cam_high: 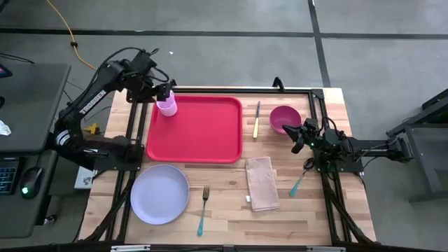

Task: Set up tray
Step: Put the purple plate on the red tray to the bottom right of the pink mug

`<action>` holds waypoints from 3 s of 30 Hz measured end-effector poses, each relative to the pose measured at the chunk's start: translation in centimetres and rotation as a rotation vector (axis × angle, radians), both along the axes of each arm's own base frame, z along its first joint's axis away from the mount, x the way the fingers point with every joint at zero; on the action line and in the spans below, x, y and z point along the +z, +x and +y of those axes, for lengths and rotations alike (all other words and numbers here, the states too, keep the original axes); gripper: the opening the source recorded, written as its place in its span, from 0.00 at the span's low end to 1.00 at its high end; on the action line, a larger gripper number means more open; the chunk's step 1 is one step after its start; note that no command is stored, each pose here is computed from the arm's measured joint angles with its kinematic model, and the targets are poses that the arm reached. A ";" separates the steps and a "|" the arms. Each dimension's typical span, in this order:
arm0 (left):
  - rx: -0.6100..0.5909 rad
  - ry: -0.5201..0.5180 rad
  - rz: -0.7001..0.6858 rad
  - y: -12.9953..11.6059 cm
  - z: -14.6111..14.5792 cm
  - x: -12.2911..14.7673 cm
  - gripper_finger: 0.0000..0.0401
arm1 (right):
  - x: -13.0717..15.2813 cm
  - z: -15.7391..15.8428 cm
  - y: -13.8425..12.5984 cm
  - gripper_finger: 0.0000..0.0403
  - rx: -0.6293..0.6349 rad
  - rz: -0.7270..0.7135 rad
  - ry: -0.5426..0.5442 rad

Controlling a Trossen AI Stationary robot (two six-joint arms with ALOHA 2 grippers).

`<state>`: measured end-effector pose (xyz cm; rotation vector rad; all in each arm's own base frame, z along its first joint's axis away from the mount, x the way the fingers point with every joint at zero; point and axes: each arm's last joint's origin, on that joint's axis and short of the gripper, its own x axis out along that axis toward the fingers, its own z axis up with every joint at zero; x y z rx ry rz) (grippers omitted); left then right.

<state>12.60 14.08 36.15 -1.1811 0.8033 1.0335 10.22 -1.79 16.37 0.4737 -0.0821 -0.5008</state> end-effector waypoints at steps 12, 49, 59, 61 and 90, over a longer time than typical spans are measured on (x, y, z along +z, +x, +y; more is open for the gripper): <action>-0.076 -0.009 -0.066 2.5 -5.0 0.9 0.65 | 0.0 0.1 0.0 0.00 0.036 0.002 -0.001; -0.452 0.095 -0.084 8.6 -17.8 -0.4 0.65 | -0.2 0.4 0.2 0.00 0.138 0.043 -0.036; -0.517 -0.012 0.082 7.9 -21.1 -1.9 0.65 | -0.3 0.4 0.2 0.00 0.144 0.049 -0.035; -0.506 -0.040 0.146 7.1 -21.6 -2.1 0.65 | -0.3 0.4 0.2 0.00 0.144 0.049 -0.035; -0.663 0.056 0.511 4.1 -22.6 -7.4 0.65 | -0.2 0.4 0.2 0.00 0.158 0.044 -0.034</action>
